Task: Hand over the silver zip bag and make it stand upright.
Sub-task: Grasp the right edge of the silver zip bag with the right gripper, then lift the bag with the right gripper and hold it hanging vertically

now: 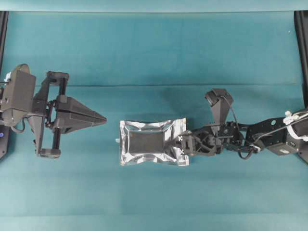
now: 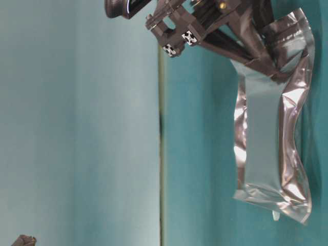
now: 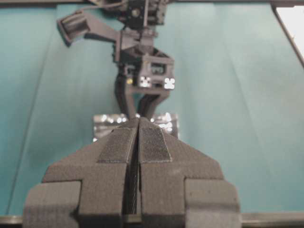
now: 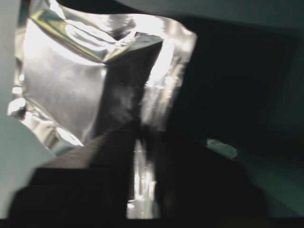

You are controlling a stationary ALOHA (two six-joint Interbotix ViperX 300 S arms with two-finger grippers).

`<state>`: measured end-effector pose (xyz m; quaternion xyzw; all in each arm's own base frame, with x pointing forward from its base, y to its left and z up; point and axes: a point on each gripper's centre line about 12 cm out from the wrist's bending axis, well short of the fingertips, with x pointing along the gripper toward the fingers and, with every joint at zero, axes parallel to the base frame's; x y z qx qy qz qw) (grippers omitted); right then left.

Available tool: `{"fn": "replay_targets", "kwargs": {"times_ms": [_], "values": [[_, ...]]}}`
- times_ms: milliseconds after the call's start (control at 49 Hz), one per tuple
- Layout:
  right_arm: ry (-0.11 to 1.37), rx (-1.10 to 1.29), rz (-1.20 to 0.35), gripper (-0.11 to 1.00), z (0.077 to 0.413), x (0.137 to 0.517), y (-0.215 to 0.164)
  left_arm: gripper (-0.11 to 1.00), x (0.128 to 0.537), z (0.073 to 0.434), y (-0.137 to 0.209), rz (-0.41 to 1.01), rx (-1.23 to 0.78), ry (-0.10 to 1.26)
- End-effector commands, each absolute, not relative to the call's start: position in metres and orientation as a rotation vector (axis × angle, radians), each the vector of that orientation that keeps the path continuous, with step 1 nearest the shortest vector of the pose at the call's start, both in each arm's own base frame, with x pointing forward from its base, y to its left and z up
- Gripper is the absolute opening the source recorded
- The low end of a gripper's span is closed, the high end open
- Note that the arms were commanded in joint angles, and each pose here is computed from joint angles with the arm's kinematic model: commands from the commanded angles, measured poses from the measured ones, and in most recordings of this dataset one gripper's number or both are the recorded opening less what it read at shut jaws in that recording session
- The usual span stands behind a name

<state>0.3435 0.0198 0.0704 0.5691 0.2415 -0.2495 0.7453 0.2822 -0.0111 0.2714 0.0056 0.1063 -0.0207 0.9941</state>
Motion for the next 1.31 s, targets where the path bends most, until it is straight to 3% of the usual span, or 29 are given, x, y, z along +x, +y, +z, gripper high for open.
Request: {"fn": "replay_targets", "kwargs": {"times_ms": [0,163,449,633,1083,1287], "values": [[0.519,1.246,-0.522,0.2,0.076,0.345,0.023,-0.06,0.284,0.279,-0.012,-0.044,0.015,0.188],[0.507,1.236,-0.509,0.02,0.081,0.344,0.023,-0.06,0.284,0.278,-0.012,-0.044,0.014,0.193],[0.496,1.224,-0.491,0.01,0.089,0.344,0.022,-0.06,0.283,0.277,-0.012,-0.044,0.015,0.193],[0.426,1.214,-0.412,0.01,0.127,0.356,0.019,-0.06,0.283,0.277,-0.012,-0.044,0.014,0.193],[0.764,0.89,-0.267,0.01,0.199,0.368,0.003,-0.06,0.283,0.277,-0.012,-0.044,0.016,0.195],[0.847,0.764,-0.185,0.01,0.232,0.384,-0.001,-0.06,0.283,0.276,-0.012,-0.043,0.009,0.198]]}}
